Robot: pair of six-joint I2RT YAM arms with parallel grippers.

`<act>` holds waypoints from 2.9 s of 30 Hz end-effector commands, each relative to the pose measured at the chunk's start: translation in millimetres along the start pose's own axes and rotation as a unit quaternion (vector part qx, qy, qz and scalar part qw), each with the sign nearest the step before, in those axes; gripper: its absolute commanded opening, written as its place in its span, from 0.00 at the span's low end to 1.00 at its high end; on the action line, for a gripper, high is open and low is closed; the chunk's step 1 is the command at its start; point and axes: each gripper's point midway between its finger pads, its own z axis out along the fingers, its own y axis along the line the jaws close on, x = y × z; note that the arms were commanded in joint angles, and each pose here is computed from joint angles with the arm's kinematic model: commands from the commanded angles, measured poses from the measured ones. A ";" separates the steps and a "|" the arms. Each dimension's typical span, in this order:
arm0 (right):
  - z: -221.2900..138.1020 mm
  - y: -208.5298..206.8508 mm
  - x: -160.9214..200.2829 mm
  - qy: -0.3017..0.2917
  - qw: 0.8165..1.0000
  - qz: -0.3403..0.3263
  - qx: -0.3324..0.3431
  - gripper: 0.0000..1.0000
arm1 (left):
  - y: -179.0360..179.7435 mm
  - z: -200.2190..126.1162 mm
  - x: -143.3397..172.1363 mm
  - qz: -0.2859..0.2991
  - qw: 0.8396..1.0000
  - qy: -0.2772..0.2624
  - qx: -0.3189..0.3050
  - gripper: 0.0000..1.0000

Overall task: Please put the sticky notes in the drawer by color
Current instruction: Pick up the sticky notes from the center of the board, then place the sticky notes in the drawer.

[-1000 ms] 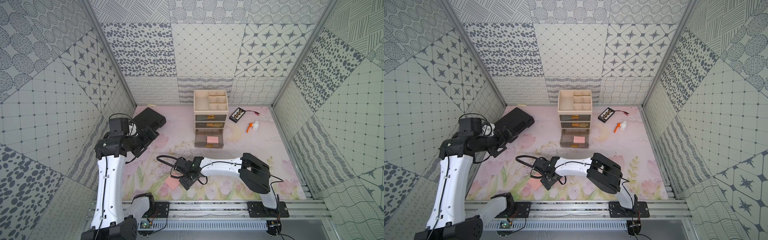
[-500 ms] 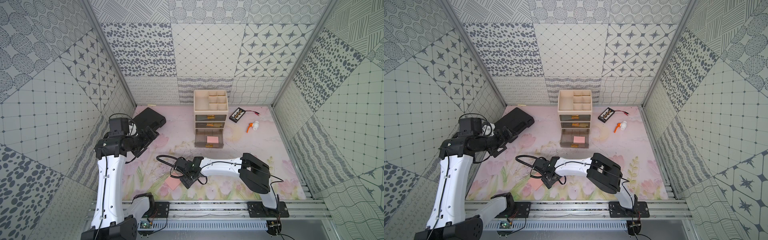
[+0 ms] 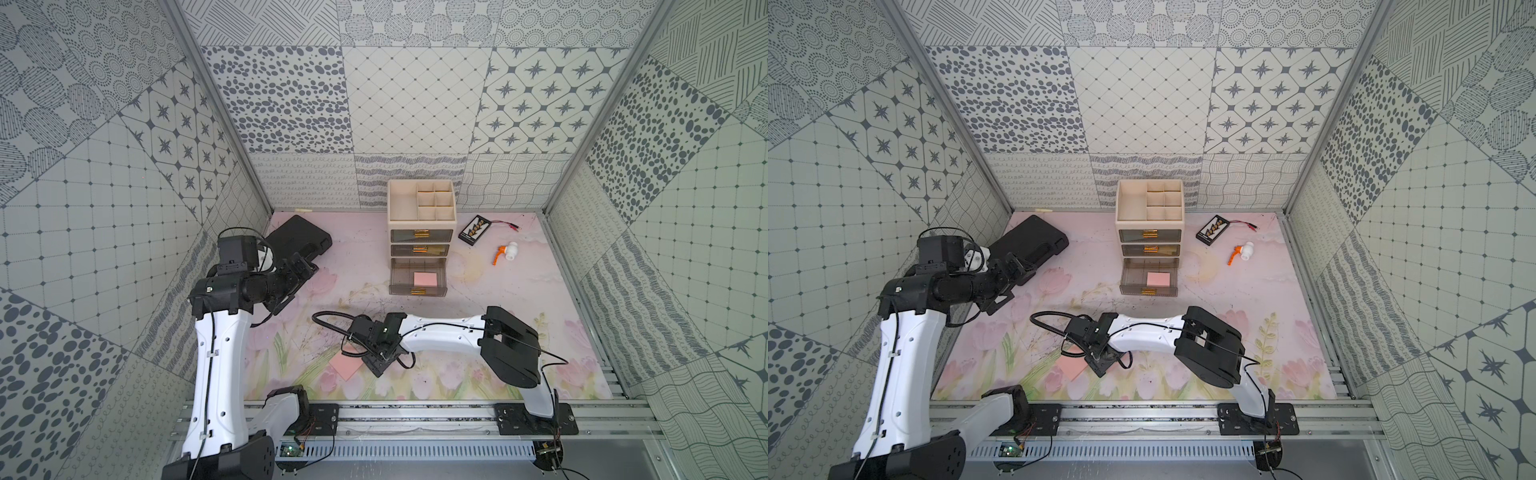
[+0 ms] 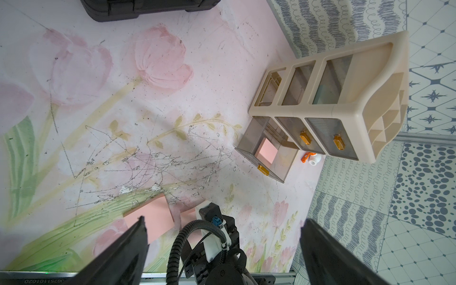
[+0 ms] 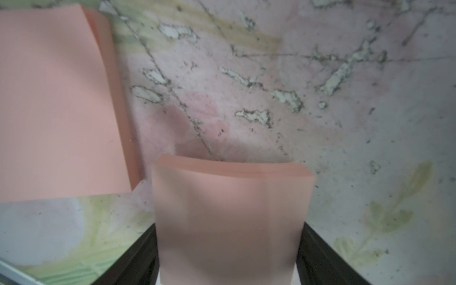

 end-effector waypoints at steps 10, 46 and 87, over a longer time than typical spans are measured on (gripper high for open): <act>-86.8 -69.2 -43.5 -0.067 0.996 0.061 0.006 0.84 | -4.2 2.7 -0.7 0.000 1.000 0.004 0.017 0.98; -47.7 -231.2 -107.3 -0.057 0.979 0.188 0.054 0.83 | 0.7 14.8 -3.5 -0.005 1.000 0.016 0.010 0.99; -67.5 5.5 -59.0 -0.079 0.991 0.022 -0.109 1.00 | -20.4 -25.6 -50.9 -0.100 0.990 -0.071 0.066 0.99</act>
